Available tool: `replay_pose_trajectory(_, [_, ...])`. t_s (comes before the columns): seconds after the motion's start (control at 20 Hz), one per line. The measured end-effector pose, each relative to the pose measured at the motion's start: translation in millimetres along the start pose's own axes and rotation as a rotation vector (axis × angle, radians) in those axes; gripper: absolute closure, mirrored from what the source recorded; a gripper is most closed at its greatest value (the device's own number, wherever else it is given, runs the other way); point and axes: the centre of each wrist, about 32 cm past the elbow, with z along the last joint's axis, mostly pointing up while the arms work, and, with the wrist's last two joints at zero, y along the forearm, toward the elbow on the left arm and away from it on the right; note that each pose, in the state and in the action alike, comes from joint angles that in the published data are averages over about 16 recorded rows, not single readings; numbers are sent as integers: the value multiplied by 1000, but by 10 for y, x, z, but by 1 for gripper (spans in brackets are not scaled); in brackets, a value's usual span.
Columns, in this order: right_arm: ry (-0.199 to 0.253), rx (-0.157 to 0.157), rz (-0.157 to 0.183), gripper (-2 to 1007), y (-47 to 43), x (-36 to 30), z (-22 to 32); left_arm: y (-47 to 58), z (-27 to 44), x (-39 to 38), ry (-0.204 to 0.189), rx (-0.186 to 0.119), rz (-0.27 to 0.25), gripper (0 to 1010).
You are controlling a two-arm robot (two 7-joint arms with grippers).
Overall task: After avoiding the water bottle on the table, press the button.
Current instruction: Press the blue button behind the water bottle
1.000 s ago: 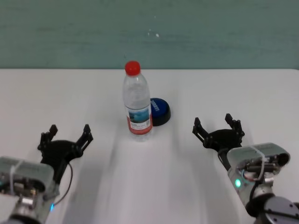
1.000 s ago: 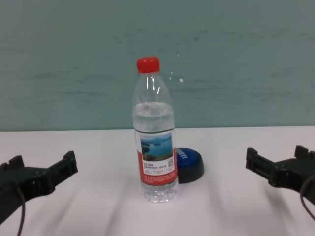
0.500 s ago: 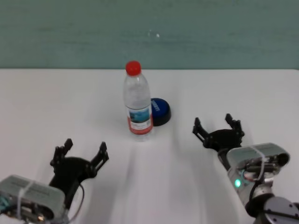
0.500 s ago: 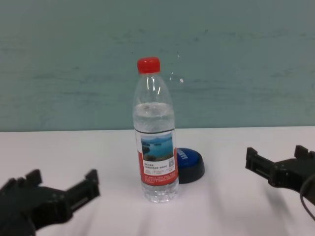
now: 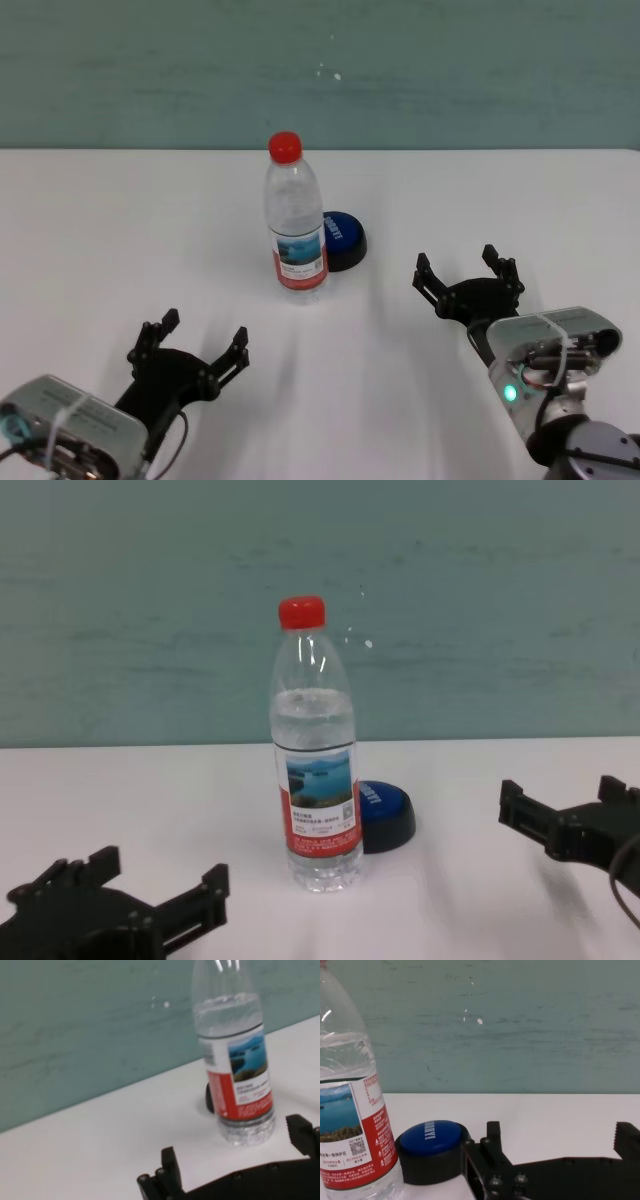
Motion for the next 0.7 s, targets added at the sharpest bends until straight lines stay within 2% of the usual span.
replay_pose_trajectory(0.4, [0,0,0,1,0,0,0,-74,-105,214,-54,-55,-56,10])
replay_pose_trajectory(0.7, [0,0,0,1,0,0,0,-166,-172,366,-67,-96,-80,10])
